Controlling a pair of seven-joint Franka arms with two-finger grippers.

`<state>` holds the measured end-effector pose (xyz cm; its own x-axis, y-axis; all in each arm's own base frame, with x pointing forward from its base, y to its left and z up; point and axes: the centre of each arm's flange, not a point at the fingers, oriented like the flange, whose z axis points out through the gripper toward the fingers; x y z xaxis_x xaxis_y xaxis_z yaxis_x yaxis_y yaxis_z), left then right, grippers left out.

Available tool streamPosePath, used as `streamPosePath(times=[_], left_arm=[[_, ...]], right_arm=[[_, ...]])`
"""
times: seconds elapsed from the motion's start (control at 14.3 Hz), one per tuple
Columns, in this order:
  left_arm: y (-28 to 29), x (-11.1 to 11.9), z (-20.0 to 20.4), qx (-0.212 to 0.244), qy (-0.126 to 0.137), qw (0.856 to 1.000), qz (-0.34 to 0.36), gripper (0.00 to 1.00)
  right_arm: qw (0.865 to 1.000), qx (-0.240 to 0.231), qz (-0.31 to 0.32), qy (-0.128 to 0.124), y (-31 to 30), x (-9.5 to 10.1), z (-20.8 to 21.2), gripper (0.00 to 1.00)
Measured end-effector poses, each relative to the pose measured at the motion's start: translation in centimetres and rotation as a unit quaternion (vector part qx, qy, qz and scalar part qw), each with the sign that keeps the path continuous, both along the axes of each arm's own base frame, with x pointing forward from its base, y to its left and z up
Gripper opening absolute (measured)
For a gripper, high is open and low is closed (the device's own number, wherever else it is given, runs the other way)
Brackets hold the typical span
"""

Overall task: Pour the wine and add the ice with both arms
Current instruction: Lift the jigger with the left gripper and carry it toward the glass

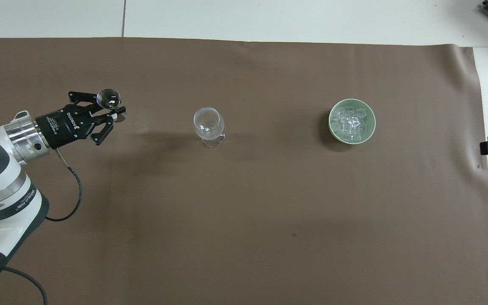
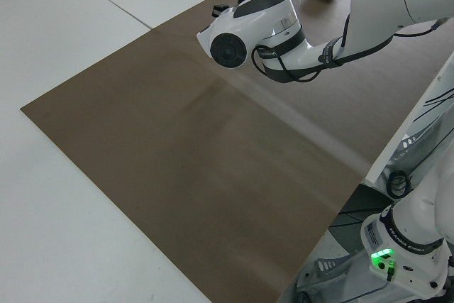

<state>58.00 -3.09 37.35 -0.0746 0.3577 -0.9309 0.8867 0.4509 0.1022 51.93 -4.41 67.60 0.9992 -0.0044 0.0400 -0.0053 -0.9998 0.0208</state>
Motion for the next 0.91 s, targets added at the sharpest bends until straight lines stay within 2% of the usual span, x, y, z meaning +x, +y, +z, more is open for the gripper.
streamPosePath(times=[0.49, 0.91], left_arm=[[-4.6, -0.2, 0.3, -0.036, 0.004, 0.999, -0.007, 0.21], [-9.7, -1.0, 0.1, -0.007, 0.007, 1.0, -0.019, 0.21]], right_arm=[[1.0, 0.0, 0.0, 0.0, 0.0, 0.0, 0.0, 1.0], [1.0, 0.0, 0.0, 0.0, 0.0, 0.0, 0.0, 1.0]])
